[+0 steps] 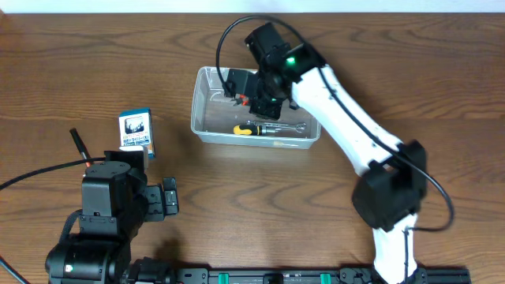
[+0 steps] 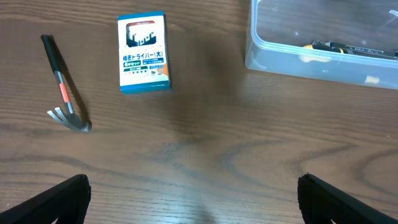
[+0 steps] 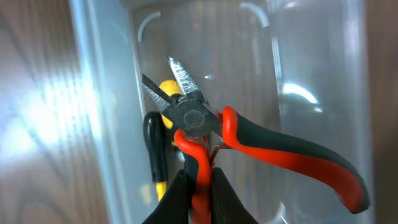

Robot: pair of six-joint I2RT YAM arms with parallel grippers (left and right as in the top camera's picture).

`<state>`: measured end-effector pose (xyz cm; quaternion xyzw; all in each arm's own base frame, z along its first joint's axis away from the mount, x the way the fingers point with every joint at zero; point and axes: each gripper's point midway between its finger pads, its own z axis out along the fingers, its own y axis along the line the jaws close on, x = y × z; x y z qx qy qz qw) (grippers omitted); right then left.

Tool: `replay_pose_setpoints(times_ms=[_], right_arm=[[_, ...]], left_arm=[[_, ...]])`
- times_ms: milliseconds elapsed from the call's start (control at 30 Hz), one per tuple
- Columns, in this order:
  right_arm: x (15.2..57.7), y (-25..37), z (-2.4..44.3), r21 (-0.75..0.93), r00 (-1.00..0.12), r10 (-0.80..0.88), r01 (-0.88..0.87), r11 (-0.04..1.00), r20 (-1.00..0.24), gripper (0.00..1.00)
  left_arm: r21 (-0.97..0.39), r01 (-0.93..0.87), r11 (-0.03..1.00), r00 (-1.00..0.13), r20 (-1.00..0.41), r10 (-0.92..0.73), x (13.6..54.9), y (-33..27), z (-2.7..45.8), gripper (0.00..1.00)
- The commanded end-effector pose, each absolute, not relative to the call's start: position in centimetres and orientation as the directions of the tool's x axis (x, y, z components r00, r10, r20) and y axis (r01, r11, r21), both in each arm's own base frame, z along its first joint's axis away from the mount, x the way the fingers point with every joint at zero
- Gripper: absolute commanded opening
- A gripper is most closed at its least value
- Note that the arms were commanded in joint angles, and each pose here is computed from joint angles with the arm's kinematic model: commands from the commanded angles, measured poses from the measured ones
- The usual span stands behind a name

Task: Pack container
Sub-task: 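Carry the red pliers with the right gripper into the container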

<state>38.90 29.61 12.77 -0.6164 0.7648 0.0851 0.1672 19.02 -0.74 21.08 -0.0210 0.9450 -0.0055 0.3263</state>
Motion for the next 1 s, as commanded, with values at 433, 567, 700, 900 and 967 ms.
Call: replay_pose_setpoints(times_ms=[433, 567, 700, 900, 967], right_arm=[[40.6, 27.4, 5.2, 0.1, -0.303, -0.896, -0.953, 0.286, -0.325, 0.08], [40.9, 26.8, 5.1, 0.118, -0.357, -0.879, -0.934, 0.337, -0.317, 0.32], [41.0, 26.6, 5.1, 0.122, -0.37, -0.874, -0.929, 0.35, -0.314, 0.35], [40.9, 26.6, 5.1, 0.125, -0.378, -0.871, -0.926, 0.357, -0.313, 0.48], [41.0, 26.6, 5.6, 0.125, -0.39, -0.865, -0.921, 0.37, -0.314, 0.55]], left_arm=[[-0.016, -0.049, 0.999, -0.787, -0.615, -0.048, 19.0, -0.5, 21.0, 0.98], [-0.016, -0.049, 0.999, -0.787, -0.614, -0.048, 19.0, -0.5, 21.0, 0.98], [-0.016, -0.049, 0.999, -0.787, -0.615, -0.048, 19.0, -0.5, 21.0, 0.98], [-0.016, -0.048, 0.999, -0.786, -0.616, -0.048, 19.0, -0.5, 21.1, 0.98], [-0.016, -0.048, 0.999, -0.786, -0.616, -0.048, 19.0, -0.5, 21.1, 0.98]])
